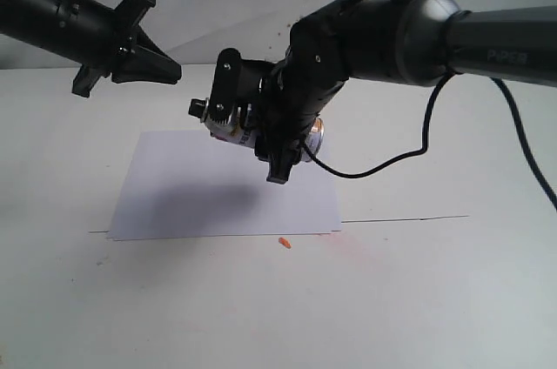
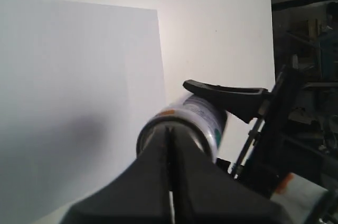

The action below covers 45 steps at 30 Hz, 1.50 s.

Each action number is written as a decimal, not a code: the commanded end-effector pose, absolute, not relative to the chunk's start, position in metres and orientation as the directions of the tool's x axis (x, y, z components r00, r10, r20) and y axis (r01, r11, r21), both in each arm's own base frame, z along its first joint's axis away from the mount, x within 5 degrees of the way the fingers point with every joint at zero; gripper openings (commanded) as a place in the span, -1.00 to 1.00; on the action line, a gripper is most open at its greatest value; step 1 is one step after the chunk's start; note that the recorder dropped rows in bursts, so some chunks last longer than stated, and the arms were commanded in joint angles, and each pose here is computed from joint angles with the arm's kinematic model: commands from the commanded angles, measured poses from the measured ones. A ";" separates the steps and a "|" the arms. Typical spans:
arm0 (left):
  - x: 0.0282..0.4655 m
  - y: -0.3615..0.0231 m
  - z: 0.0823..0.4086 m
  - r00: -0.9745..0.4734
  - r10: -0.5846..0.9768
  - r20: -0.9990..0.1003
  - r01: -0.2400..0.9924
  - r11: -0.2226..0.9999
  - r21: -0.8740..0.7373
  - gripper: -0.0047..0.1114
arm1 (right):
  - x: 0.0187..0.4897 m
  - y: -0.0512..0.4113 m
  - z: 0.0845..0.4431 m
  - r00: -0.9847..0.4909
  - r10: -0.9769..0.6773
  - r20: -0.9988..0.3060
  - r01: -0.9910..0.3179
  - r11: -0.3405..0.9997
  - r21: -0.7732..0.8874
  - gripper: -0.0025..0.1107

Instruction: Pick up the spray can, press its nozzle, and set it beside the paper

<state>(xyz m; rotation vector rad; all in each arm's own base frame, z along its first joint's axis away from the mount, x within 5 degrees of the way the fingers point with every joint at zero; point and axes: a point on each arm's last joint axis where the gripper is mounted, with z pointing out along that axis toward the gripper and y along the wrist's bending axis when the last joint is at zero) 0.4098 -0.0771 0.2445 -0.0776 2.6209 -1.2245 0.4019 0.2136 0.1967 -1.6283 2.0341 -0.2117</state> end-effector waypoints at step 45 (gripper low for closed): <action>0.421 -0.079 0.197 -0.993 -0.071 -0.090 0.038 0.531 -0.846 -0.92 | 0.417 0.208 0.190 -0.133 -0.949 -0.285 -0.809 0.270 -0.521 -0.96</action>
